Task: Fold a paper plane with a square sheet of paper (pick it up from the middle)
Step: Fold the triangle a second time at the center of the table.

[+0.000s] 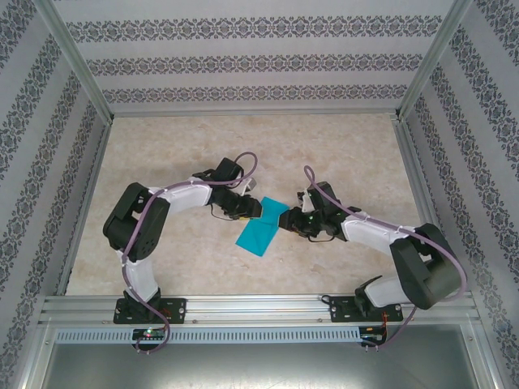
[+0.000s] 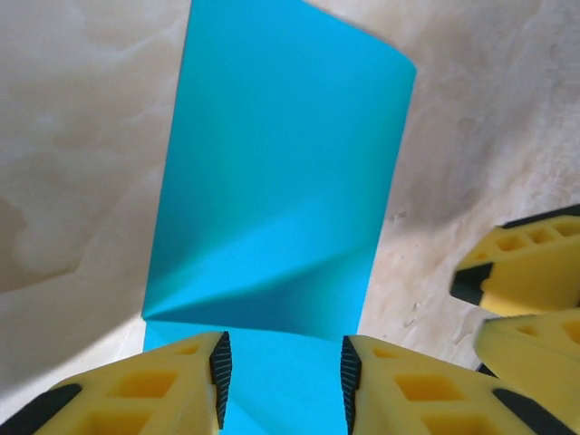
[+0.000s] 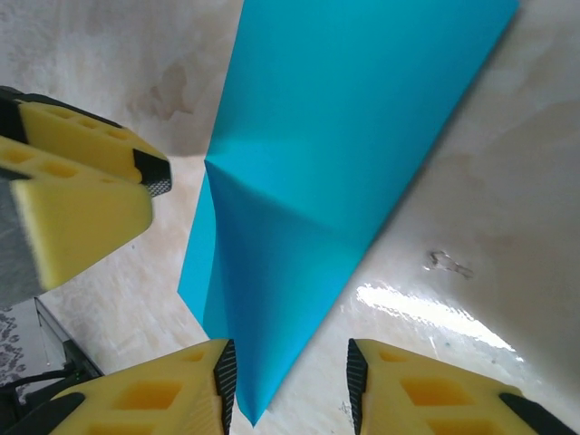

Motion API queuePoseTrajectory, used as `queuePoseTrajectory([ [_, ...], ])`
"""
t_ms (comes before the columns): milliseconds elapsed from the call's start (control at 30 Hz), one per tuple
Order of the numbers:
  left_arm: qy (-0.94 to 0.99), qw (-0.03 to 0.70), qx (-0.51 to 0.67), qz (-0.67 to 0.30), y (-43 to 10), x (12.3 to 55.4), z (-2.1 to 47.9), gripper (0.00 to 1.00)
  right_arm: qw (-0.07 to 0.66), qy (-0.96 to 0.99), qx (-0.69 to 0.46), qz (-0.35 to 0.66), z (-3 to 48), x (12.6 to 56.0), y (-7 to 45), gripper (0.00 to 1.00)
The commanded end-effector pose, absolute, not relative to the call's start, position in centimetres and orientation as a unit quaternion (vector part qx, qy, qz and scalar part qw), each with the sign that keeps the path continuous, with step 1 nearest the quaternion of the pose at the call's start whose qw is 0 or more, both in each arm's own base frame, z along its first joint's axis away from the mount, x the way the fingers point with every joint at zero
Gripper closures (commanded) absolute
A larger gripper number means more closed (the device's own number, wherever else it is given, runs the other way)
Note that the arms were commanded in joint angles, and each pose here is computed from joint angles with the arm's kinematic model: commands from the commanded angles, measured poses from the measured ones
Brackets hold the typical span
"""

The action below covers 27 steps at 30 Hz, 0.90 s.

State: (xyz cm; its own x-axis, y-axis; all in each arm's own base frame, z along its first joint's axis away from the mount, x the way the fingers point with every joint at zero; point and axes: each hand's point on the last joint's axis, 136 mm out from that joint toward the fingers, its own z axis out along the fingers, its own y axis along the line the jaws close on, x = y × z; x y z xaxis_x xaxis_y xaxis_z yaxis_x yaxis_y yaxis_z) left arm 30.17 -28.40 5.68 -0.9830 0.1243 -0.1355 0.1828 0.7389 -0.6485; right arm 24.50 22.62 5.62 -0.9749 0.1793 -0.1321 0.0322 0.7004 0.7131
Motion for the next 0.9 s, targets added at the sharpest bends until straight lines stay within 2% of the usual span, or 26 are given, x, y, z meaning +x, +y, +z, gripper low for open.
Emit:
queuePoseTrajectory([
  [0,0.937,0.042,0.088,-0.334,-27.6,29.0,6.1,0.55,0.1,0.907,0.03,0.408,7.0,25.1,24.6,0.59],
  [267,0.941,0.072,0.073,-0.323,-25.7,29.0,7.0,0.45,0.085,0.907,-0.003,0.413,6.3,24.8,27.0,0.57],
  [433,0.936,0.105,0.056,-0.332,-24.5,29.3,8.4,0.36,0.069,0.909,-0.018,0.41,5.4,24.4,28.1,0.59],
  [600,0.923,0.125,0.032,-0.364,-23.9,29.4,9.6,0.29,0.059,0.903,-0.032,0.425,5.4,24.3,29.4,0.7],
  [767,0.902,0.145,0.0,-0.408,-23.6,29.6,10.7,0.24,0.057,0.896,-0.033,0.439,5.6,24.3,29.8,0.89],
  [867,0.889,0.181,-0.022,-0.42,-22.9,29.9,11.5,0.13,0.066,0.888,-0.032,0.453,6.6,24.6,29.7,0.95],
])
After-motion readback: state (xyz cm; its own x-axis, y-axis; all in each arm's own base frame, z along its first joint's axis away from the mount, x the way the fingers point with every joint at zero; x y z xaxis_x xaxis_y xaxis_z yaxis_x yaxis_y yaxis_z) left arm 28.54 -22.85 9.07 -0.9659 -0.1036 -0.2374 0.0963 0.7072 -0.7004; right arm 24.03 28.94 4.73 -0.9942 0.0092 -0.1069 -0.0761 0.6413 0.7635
